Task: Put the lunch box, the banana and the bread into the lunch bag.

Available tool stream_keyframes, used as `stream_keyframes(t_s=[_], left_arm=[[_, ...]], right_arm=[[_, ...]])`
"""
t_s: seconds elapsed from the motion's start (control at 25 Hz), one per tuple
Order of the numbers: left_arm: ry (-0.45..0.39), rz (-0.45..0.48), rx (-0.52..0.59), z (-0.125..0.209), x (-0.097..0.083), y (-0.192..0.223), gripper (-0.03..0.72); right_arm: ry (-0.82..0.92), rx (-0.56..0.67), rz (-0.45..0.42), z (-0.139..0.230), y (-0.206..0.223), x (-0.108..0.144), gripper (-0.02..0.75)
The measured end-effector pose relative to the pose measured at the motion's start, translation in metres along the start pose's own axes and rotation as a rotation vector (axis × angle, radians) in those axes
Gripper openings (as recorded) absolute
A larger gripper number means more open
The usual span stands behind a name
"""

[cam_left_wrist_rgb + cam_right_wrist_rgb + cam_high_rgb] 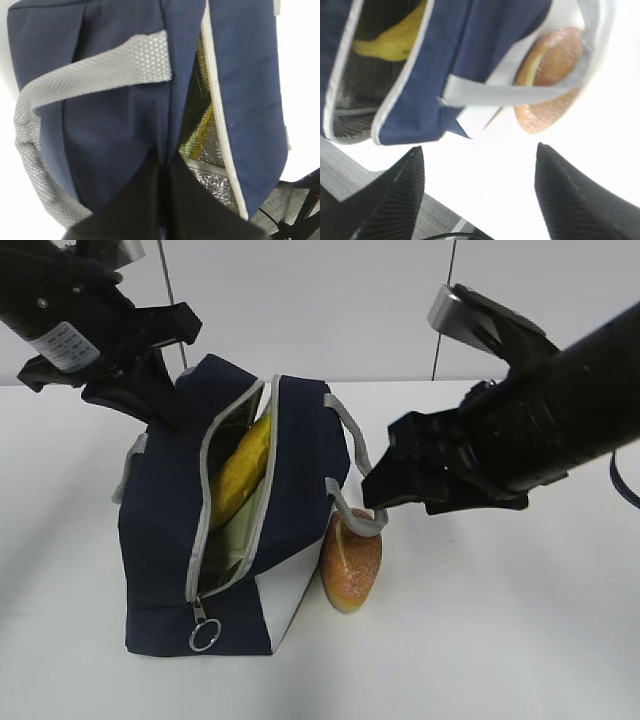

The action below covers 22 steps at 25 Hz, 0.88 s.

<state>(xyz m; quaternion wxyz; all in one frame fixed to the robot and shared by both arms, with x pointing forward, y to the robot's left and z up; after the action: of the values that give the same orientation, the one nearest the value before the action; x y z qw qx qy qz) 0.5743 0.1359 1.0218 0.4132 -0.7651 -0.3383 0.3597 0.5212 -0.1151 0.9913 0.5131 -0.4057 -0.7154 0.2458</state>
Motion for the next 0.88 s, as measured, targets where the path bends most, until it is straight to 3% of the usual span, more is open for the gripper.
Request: stream_keyframes(t_s=[0.28,0.72,0.88], left_arm=[[0.0,0.0,0.0,0.0,0.0,0.0,-0.003],[0.0,0.001,0.002,0.0,0.0,0.0,-0.003],[0.0,0.001,0.003,0.0,0.0,0.0,-0.003]], right_arm=[[-0.002,0.011,0.053,0.029,0.01,-0.027,0.506],[0.136,0.157,0.138,0.045,0.079,-0.068,0.508],[0.114,0.155,0.117,0.04,0.09,-0.068,0.564]])
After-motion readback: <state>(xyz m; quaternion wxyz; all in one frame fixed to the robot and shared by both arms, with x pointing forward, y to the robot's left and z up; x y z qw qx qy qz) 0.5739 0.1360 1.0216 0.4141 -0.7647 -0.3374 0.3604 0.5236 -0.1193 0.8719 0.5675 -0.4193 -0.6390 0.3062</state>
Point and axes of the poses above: a point on each arm's last joint axis where the gripper is mounted, y pointing out along that axis toward the gripper, x along the wrist's bending axis when the last joint is at zero, z = x × y, the point moved 7 cm from there along y, pointing out along that axis toward the gripper, and after that the axes turned 15 degrees about y, right-handed, at the moved point
